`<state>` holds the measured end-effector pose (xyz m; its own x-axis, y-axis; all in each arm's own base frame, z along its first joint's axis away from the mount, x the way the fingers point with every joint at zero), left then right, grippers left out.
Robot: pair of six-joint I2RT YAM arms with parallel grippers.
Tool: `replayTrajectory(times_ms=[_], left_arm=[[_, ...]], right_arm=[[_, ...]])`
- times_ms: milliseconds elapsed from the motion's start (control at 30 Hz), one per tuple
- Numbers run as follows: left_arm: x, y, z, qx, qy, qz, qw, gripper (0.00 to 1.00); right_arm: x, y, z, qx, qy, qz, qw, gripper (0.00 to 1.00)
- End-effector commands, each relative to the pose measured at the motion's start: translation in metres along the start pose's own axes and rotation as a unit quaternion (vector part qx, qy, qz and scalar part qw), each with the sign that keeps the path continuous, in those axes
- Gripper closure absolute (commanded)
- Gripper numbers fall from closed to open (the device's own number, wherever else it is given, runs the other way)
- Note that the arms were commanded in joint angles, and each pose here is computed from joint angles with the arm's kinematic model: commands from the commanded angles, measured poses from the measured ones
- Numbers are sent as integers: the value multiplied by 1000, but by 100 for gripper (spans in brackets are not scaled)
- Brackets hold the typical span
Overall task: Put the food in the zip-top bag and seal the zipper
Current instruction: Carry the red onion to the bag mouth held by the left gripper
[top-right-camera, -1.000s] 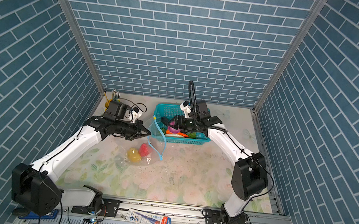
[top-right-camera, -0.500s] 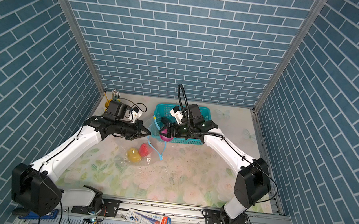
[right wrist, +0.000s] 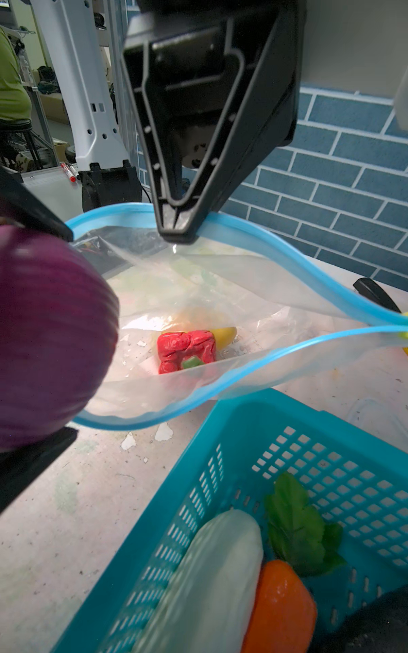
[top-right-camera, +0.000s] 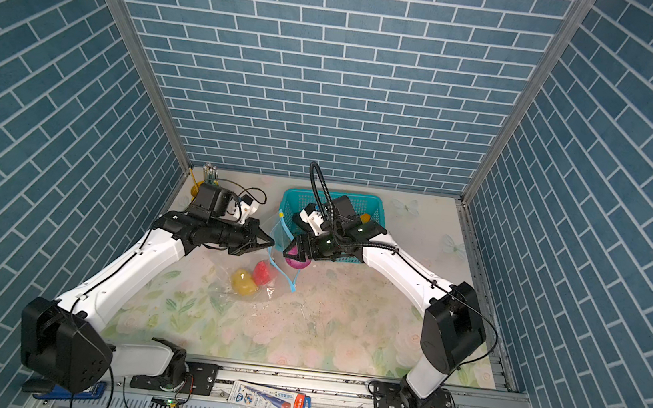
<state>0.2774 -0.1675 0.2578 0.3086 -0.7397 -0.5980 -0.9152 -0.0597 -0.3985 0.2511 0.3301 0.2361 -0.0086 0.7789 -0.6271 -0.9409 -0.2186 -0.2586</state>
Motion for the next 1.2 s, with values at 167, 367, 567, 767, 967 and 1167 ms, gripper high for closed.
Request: replayTrajectory(times_ms=[167, 367, 567, 767, 967, 1167], left_arm=[[-3, -8, -6, 8, 8, -12, 1000, 100], [-2, -7, -6, 8, 9, -11, 1000, 100], [-2, -7, -7, 10, 11, -11, 1000, 100], [-2, -7, -8, 11, 12, -12, 1000, 100], [-3, -7, -8, 12, 12, -12, 1000, 100], [-3, -6, -8, 13, 12, -12, 1000, 100]], right_arm=[[3, -6, 12, -34, 4, 7, 999, 50], [8, -4, 12, -46, 26, 15, 999, 50], [12, -1, 13, -51, 40, 23, 998, 49], [16, 1, 13, -58, 54, 32, 996, 47], [19, 3, 11, -60, 66, 39, 995, 44], [21, 3, 11, -63, 72, 42, 995, 38]])
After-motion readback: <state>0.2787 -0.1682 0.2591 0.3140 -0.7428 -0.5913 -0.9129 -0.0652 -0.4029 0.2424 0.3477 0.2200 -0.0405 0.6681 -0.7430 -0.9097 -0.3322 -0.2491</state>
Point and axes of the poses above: each gripper's point midway between its finger pads, its own x axis out along the fingers, its own z axis along the line the jaws close on, y = z × x, the point moved 5 cm from there along -x, back along the fingers, and after that the axes turned 14 degrees about x, right-handed, at the moved point
